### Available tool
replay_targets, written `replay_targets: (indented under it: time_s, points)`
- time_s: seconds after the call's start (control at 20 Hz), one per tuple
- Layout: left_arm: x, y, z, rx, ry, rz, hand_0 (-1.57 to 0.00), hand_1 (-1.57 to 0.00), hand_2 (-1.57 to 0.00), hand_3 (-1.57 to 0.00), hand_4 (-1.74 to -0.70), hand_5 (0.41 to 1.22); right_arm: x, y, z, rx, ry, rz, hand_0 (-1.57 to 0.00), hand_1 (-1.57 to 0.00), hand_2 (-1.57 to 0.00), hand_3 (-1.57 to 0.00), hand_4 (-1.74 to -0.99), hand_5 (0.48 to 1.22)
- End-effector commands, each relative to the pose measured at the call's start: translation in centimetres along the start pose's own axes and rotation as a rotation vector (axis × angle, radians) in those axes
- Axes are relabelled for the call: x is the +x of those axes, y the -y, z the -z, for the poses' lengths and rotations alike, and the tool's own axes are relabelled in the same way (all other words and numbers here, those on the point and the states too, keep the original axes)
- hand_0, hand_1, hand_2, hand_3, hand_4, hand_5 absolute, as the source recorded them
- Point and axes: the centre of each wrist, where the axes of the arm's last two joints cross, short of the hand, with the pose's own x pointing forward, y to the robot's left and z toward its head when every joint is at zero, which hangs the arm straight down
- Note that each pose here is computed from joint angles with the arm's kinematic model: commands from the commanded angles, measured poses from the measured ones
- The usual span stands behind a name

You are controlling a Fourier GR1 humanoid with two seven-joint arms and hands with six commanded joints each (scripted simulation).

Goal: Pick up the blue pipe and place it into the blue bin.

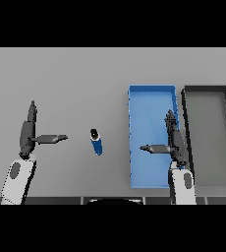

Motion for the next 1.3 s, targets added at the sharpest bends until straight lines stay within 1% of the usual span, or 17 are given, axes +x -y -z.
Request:
replay_targets:
  time_s: [0.0,0.25,0.3,0.35,0.4,0.5,0.55,0.65,0.7,0.75,0.8,0.9,1.0,1.05,1.1,1.15,1.25]
  points:
    - [0.0,-0.1,0.0,0.002,0.004,0.0,0.0,0.0,0.0,0.0,-1.07,0.591,0.0,-0.1,0.0,0.0,0.0,0.001,0.0,0.0,0.0,0.0,-1.225,0.617]
    - [-0.2,-1.1,0.3,0.004,0.007,0.001,0.0,0.0,0.0,0.0,-1.07,0.591,0.1,-0.8,0.1,-0.003,0.011,0.001,0.0,0.0,0.0,0.0,-1.225,0.617]
    - [0.2,-2.3,0.1,-0.161,0.047,0.069,0.0,0.0,0.0,0.0,-1.07,0.591,0.3,-0.5,-0.5,0.058,0.062,-0.088,0.0,0.0,0.0,0.0,-1.225,0.617]
    - [0.7,-3.3,0.2,-0.258,0.069,0.113,0.0,0.0,0.0,0.0,-1.07,0.59,0.6,-0.3,-1.1,0.096,0.088,-0.152,0.0,0.0,0.0,0.0,-1.224,0.618]
    - [0.8,-4.0,0.3,-0.321,0.065,0.136,0.0,0.0,0.0,0.0,-1.07,0.589,0.5,-0.3,-1.6,0.119,0.087,-0.179,0.0,0.0,0.0,0.0,-1.225,0.618]
    - [0.9,-4.9,0.5,-0.378,0.06,0.155,0.0,0.0,0.0,0.0,-1.08,0.588,1.0,-0.5,-2.1,0.134,0.091,-0.221,0.0,0.0,0.0,0.0,-1.223,0.62]
    - [0.9,-5.0,0.5,-0.396,0.059,0.154,0.0,0.0,0.0,0.0,-1.08,0.591,1.1,-0.5,-2.0,0.132,0.075,-0.243,0.0,0.0,0.0,0.0,-1.215,0.618]
    - [1.2,-5.0,0.6,-0.413,0.056,0.159,0.0,0.0,0.0,0.0,-1.08,0.6,1.5,-0.6,-2.1,0.13,0.089,-0.266,0.0,0.0,0.0,0.0,-1.196,0.609]
    - [1.1,-5.0,0.4,-0.432,0.061,0.144,0.0,0.0,0.0,0.0,-1.08,0.604,1.6,-0.4,-2.1,0.122,0.069,-0.274,0.0,0.0,0.0,0.0,-1.186,0.601]
    - [1.0,-4.9,0.1,-0.455,0.076,0.137,0.0,0.0,0.0,0.0,-1.09,0.605,1.5,-0.4,-2.2,0.125,0.067,-0.278,0.0,0.0,0.0,0.0,-1.185,0.597]
    - [0.9,-4.7,-0.3,-0.502,0.088,0.135,0.0,0.0,0.0,0.0,-1.09,0.596,1.4,-0.5,-2.2,0.128,0.073,-0.278,0.0,0.0,0.0,0.0,-1.186,0.598]
    - [1.0,-3.7,-1.2,-0.602,0.091,0.135,0.0,0.0,0.0,0.0,-1.1,0.567,1.5,-0.5,-2.0,0.141,0.09,-0.291,0.0,0.0,0.0,0.0,-1.193,0.605]
    - [1.1,-2.6,-1.9,-0.683,0.084,0.128,0.0,0.0,0.0,0.0,-1.11,0.534,1.8,-1.0,-2.0,0.151,0.104,-0.28,0.0,0.0,0.0,0.0,-1.201,0.609]
    - [1.2,-1.9,-2.4,-0.709,0.075,0.127,0.0,0.0,0.0,0.0,-1.12,0.514,1.6,-0.5,-1.9,0.148,0.087,-0.281,0.0,0.0,0.0,0.0,-1.205,0.611]
    - [1.1,-0.9,-2.8,-0.743,0.077,0.129,0.0,0.0,0.0,0.0,-1.14,0.503,1.5,-0.8,-1.9,0.15,0.084,-0.283,0.0,0.0,0.0,0.0,-1.208,0.611]
    - [0.9,-0.6,-3.1,-0.773,0.078,0.12,0.0,0.0,0.0,0.0,-1.16,0.497,1.3,-0.6,-1.8,0.146,0.081,-0.288,0.0,0.0,0.0,0.0,-1.208,0.612]
    - [1.0,1.0,-3.6,-0.798,0.099,0.124,0.0,0.0,0.0,0.0,-1.18,0.484,1.5,-0.8,-1.9,0.146,0.083,-0.281,0.0,0.0,0.0,0.0,-1.212,0.613]
